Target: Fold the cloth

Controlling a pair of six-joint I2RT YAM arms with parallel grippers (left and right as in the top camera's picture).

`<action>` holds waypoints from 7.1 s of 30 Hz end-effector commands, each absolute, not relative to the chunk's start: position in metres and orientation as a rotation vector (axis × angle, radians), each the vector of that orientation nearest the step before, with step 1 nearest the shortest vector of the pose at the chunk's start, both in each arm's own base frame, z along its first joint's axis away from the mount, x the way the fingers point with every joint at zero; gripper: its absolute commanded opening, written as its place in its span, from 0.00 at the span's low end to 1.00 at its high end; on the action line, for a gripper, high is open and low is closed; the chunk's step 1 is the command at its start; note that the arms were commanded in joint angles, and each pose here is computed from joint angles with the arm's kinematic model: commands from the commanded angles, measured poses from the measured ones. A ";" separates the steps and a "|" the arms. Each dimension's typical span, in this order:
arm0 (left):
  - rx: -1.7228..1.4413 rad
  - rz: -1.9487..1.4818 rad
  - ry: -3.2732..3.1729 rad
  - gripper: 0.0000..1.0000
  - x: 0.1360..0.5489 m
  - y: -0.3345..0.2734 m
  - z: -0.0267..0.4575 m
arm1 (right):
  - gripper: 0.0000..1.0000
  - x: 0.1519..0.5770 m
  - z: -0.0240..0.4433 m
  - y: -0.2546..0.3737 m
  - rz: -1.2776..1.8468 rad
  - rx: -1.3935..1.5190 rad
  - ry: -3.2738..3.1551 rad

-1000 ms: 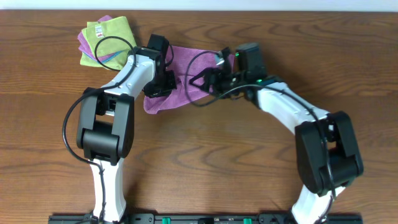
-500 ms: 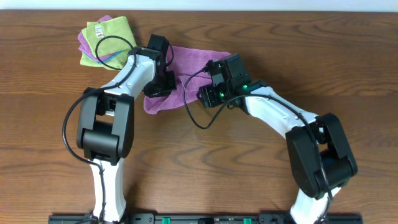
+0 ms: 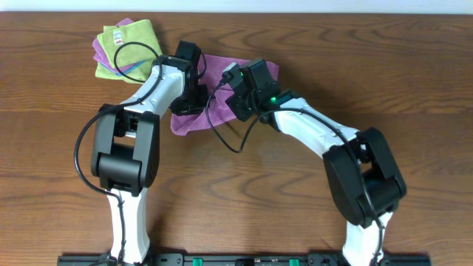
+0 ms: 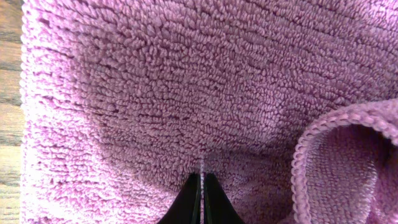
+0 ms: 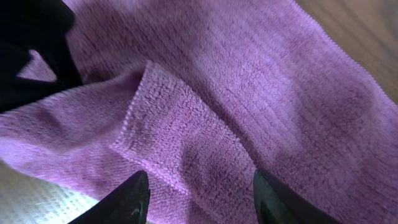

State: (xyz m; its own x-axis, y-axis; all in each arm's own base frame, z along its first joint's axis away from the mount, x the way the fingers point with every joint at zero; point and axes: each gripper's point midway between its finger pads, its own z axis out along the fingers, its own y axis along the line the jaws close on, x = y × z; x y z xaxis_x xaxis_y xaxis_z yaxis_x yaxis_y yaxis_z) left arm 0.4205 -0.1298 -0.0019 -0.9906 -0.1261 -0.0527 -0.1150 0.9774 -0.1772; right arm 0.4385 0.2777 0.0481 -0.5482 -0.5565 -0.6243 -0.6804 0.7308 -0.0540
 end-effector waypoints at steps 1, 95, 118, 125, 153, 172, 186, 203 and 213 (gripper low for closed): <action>-0.172 -0.206 3.145 0.06 0.405 -0.122 -0.029 | 0.54 0.444 0.046 0.284 0.231 -0.970 2.276; -0.216 -0.373 3.131 0.06 0.411 -0.113 -0.014 | 0.01 0.320 0.079 0.151 -0.147 -0.895 2.910; -0.502 -0.374 3.082 0.20 0.395 -0.076 0.061 | 0.67 0.290 0.140 0.177 0.336 -0.478 2.947; -0.768 -0.442 3.080 0.25 0.384 -0.033 0.063 | 0.59 0.322 0.157 0.235 0.727 -0.647 2.645; -0.883 -0.610 3.020 0.12 0.413 -0.060 -0.009 | 0.01 0.345 0.072 0.290 1.029 -0.421 2.761; -0.816 -0.794 3.041 0.06 0.403 -0.105 -0.014 | 0.01 0.307 0.015 0.257 0.886 -0.280 2.963; -0.885 -1.274 3.071 0.06 0.378 -0.146 0.018 | 0.01 0.312 -0.001 0.234 0.668 -0.226 2.990; -0.669 -1.802 2.794 0.06 0.400 -0.177 0.138 | 0.01 0.328 -0.009 0.188 0.488 -0.102 3.011; -0.504 -1.339 2.800 0.06 0.436 -0.152 0.143 | 0.01 0.303 0.030 0.231 0.906 -0.547 2.877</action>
State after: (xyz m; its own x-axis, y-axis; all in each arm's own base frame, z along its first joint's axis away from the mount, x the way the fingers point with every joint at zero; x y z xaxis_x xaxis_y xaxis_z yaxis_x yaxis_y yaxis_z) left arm 0.4304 -0.1685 0.1629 -0.9444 -0.2446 0.2197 -0.3134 0.4681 -0.8262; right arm 0.3124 0.2115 0.0051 -0.9739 -0.2031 -0.1016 -0.2270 0.8711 0.4356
